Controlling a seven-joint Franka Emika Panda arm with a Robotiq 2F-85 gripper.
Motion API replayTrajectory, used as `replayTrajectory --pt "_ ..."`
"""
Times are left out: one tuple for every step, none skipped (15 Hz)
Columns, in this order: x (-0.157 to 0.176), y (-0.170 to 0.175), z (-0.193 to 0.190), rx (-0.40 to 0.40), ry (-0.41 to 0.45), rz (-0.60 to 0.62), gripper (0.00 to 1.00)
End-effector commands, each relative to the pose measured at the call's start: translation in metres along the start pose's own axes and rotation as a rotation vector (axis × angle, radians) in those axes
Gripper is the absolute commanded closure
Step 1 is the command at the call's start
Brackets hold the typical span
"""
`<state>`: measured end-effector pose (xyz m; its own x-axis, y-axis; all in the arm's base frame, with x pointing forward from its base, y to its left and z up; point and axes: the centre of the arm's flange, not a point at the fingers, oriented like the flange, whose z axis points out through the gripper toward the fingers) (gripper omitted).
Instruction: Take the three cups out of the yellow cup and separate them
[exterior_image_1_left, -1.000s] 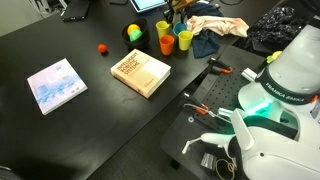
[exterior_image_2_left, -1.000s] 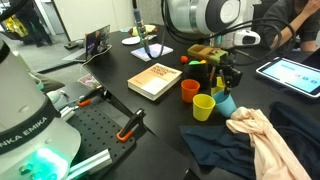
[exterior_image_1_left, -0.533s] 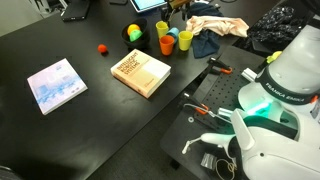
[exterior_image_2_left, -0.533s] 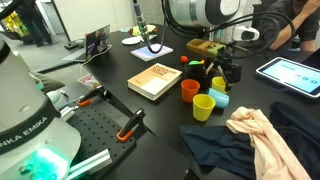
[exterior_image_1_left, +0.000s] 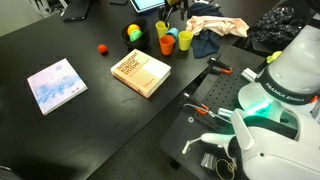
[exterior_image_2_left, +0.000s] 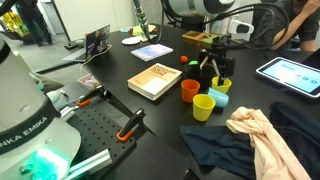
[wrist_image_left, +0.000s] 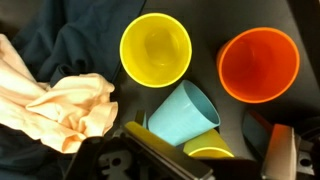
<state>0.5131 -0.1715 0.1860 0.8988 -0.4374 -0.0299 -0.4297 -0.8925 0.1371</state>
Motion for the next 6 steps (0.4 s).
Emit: replayTrajectory --pt "-0.009 -0.01 -0.03 0.017 -0.026 0.014 0.0" --pt "-0.012 -0.014 -0.033 0.024 -0.028 0.013 0.0" --pt "-0.004 -0.008 -0.015 0.004 -0.02 -0.004 0.0" --pt "-0.004 -0.009 -0.017 0.005 -0.02 -0.006 0.0" --pt "-0.004 -0.009 -0.017 0.005 -0.022 -0.006 0.0" --pt "-0.005 -0.009 -0.015 0.004 -0.025 -0.006 0.0"
